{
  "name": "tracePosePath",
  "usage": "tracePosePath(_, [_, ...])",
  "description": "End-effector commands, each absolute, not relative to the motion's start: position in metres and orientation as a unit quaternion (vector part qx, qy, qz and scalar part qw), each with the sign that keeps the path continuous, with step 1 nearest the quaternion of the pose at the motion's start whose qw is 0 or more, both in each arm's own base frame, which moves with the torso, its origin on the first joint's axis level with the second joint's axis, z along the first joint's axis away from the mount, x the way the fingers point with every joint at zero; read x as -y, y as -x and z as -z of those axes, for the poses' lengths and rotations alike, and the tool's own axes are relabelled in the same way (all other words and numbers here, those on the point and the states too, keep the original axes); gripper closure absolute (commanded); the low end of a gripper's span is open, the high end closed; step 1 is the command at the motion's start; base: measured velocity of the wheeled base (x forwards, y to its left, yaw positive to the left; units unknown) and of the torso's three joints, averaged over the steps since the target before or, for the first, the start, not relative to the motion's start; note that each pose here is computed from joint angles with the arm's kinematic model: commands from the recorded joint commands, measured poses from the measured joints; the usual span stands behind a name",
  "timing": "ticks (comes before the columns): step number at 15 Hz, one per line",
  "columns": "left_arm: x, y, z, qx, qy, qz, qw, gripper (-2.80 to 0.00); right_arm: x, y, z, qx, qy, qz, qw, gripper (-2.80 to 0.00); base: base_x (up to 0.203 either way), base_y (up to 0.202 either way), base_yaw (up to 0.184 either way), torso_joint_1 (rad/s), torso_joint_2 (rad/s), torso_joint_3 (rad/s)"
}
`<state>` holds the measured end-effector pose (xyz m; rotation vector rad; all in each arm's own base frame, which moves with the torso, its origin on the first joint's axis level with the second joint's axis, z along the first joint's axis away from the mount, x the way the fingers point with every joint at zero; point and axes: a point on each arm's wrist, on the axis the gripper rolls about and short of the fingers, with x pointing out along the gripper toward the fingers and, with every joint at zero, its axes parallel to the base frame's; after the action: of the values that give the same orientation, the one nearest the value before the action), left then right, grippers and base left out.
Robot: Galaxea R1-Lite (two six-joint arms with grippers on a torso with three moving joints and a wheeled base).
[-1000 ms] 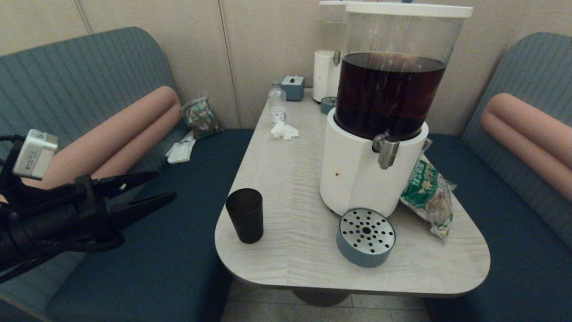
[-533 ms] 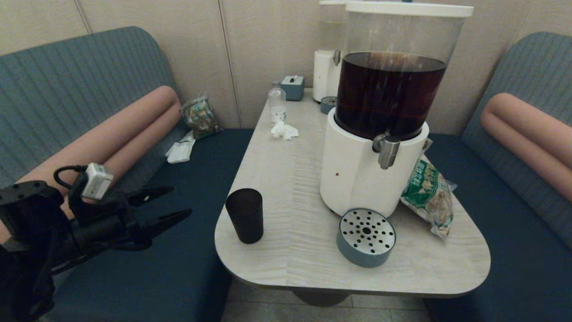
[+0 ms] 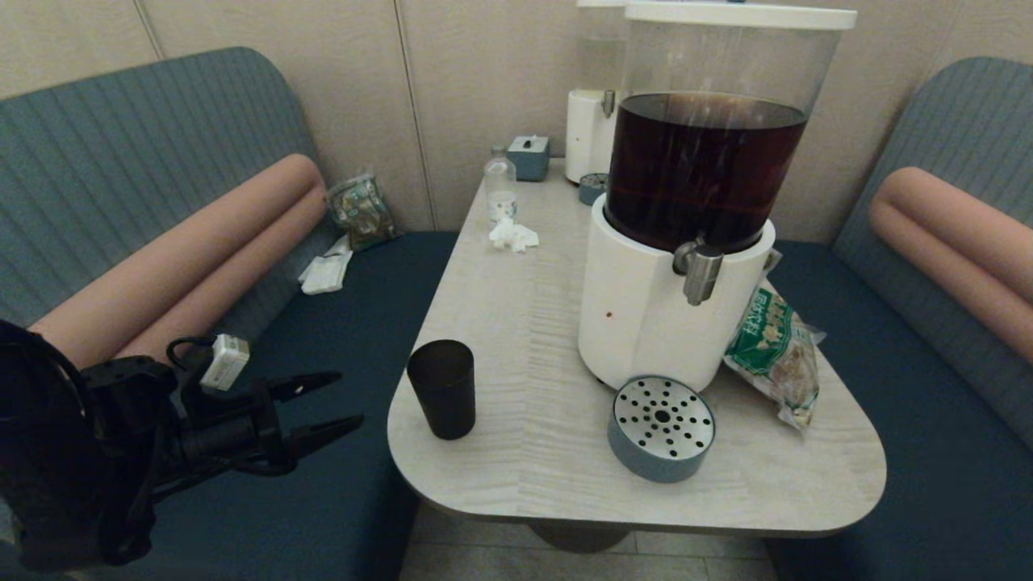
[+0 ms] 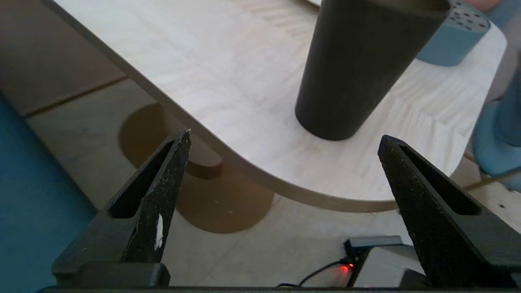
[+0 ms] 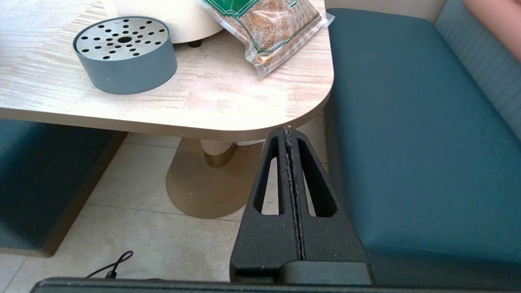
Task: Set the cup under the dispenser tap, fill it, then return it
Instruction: Pick up the cup
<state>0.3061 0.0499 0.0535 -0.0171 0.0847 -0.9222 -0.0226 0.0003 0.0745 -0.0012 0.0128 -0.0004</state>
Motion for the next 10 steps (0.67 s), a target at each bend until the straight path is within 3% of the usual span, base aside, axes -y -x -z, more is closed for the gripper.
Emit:
tracePosePath(1, [-0.047, -0.314, -0.046, -0.041, 0.009, 0.461, 0.887, -2.80, 0.000, 0.022, -0.074, -0.008, 0.001, 0.000, 1.000, 0.00, 0.000, 0.000, 0.000, 0.000, 0.00, 0.000])
tracePosePath(10, [-0.016, -0.328, -0.053, -0.025, 0.004, 0.523, 0.852, -2.80, 0.000, 0.022, -0.074, -0.008, 0.001, 0.000, 1.000, 0.00, 0.000, 0.000, 0.000, 0.000, 0.00, 0.000])
